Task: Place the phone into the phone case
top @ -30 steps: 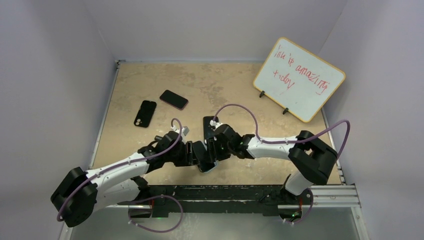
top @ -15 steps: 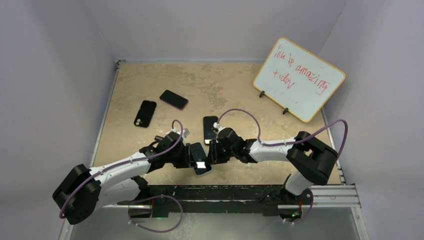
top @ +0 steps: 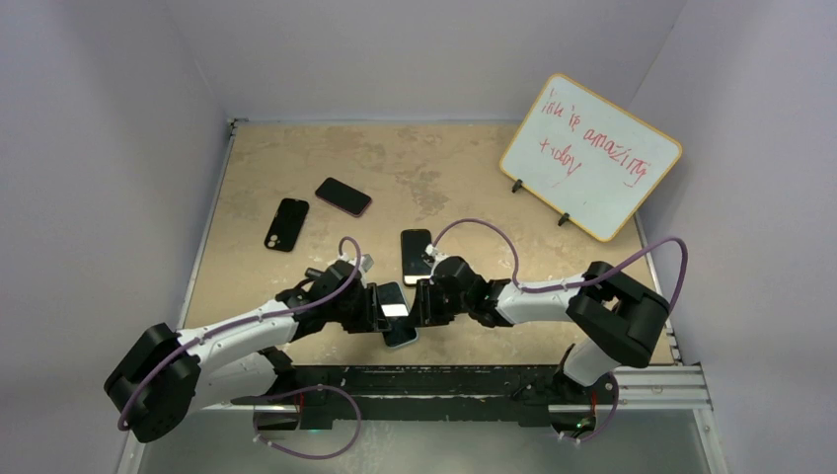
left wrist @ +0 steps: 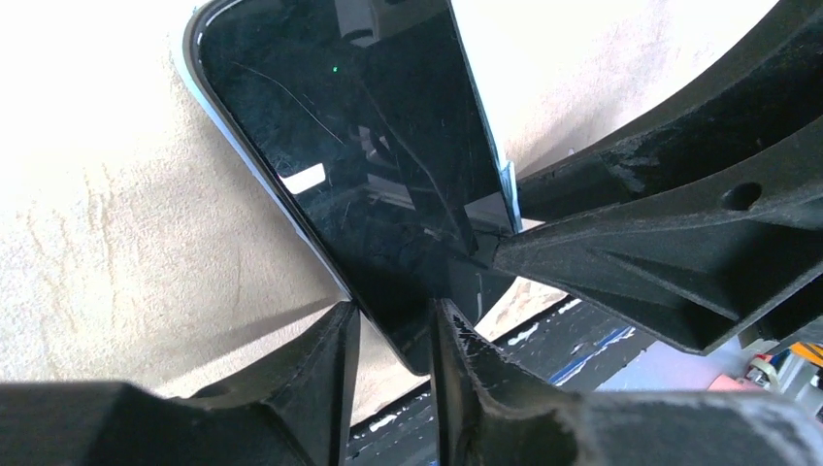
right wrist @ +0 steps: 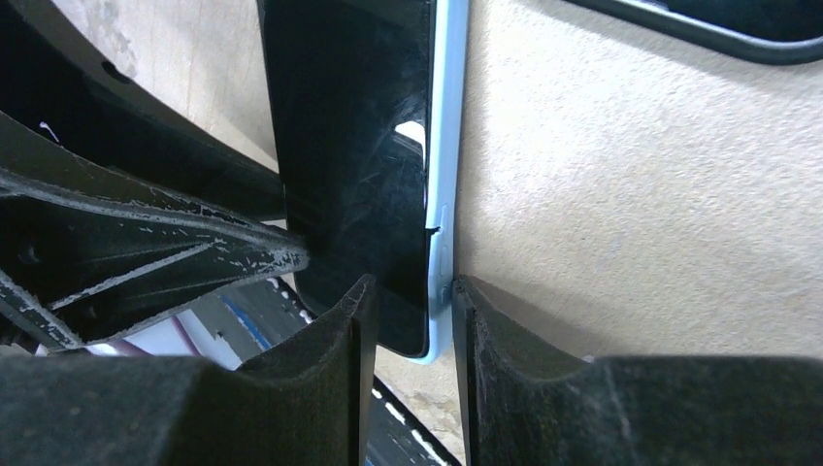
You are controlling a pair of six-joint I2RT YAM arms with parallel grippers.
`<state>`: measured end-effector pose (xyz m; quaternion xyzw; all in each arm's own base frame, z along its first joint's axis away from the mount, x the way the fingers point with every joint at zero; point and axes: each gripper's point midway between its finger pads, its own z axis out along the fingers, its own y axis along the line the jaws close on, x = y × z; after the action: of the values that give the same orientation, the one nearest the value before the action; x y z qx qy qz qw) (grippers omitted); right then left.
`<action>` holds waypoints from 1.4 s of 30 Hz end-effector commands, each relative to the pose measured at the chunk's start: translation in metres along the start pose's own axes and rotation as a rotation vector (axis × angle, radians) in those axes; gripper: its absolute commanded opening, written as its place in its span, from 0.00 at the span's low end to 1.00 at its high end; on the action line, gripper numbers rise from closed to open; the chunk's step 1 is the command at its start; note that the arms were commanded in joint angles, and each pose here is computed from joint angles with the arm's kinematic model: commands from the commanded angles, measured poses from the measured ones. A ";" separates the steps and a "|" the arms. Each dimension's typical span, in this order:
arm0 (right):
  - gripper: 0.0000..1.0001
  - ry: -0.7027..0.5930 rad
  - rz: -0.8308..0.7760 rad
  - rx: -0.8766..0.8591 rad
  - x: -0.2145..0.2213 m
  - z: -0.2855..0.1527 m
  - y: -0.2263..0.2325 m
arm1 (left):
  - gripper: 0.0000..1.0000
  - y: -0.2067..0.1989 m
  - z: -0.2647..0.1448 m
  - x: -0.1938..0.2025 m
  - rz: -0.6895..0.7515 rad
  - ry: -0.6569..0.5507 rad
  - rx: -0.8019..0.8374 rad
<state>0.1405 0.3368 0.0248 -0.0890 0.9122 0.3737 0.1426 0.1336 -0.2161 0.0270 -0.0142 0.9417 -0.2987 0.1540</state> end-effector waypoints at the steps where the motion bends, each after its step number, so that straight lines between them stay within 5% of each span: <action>1: 0.35 -0.007 -0.005 -0.119 0.000 -0.004 0.028 | 0.38 -0.022 -0.013 -0.022 0.014 -0.073 0.041; 7: 0.35 -0.024 -0.003 -0.095 0.002 -0.011 0.019 | 0.56 -0.009 -0.032 -0.050 0.029 -0.153 -0.082; 12: 0.38 -0.066 -0.016 -0.086 -0.009 -0.011 0.022 | 0.58 0.003 -0.045 -0.066 0.045 -0.200 -0.162; 24: 0.44 -0.172 0.020 -0.051 -0.037 0.001 0.015 | 0.47 0.025 -0.032 -0.070 -0.032 -0.172 -0.075; 42: 0.44 -0.071 0.039 -0.122 -0.025 0.023 0.021 | 0.34 0.045 -0.018 -0.058 -0.088 -0.146 -0.127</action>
<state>0.1673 0.3613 0.0274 -0.0634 0.8904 0.4148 0.1763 0.1803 -0.1569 0.0279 -0.0850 0.9515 -0.2227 0.1947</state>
